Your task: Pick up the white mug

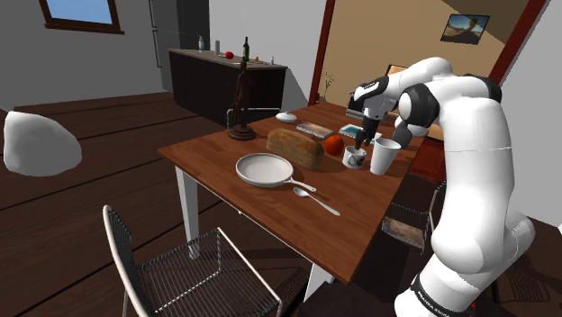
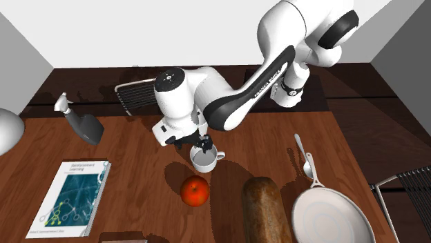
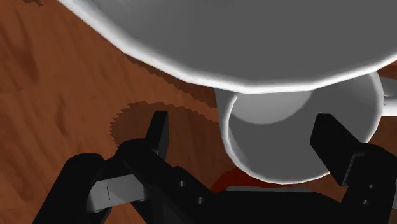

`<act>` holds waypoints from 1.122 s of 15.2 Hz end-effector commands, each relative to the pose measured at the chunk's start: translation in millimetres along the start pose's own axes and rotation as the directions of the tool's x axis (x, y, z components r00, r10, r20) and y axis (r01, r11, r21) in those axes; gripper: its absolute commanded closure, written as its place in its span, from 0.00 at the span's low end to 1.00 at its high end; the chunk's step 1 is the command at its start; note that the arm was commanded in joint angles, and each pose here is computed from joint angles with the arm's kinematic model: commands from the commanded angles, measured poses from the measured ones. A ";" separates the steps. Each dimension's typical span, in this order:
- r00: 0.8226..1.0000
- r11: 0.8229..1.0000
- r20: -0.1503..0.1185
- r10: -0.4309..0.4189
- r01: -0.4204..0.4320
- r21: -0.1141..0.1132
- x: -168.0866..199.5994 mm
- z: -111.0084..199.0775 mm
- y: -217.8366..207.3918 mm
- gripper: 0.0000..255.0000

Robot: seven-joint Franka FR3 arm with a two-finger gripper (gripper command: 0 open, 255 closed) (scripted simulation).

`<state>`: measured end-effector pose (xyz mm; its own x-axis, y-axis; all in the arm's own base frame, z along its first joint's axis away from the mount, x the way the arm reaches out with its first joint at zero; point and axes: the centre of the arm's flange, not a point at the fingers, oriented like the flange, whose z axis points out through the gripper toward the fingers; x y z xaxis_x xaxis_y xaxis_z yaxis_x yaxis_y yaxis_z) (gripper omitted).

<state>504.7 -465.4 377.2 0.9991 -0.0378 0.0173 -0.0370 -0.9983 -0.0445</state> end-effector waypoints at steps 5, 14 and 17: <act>1.000 1.000 -0.003 -0.002 0.002 0.002 3.6 32.3 7.4 0.00; 1.000 1.000 -0.003 -0.002 0.002 0.002 4.3 40.0 8.1 1.00; 1.000 1.000 -0.003 -0.002 0.002 0.002 4.3 39.9 8.1 1.00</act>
<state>509.5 -472.0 337.3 0.9991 -0.0360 0.0204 -0.0350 -0.9983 -0.0466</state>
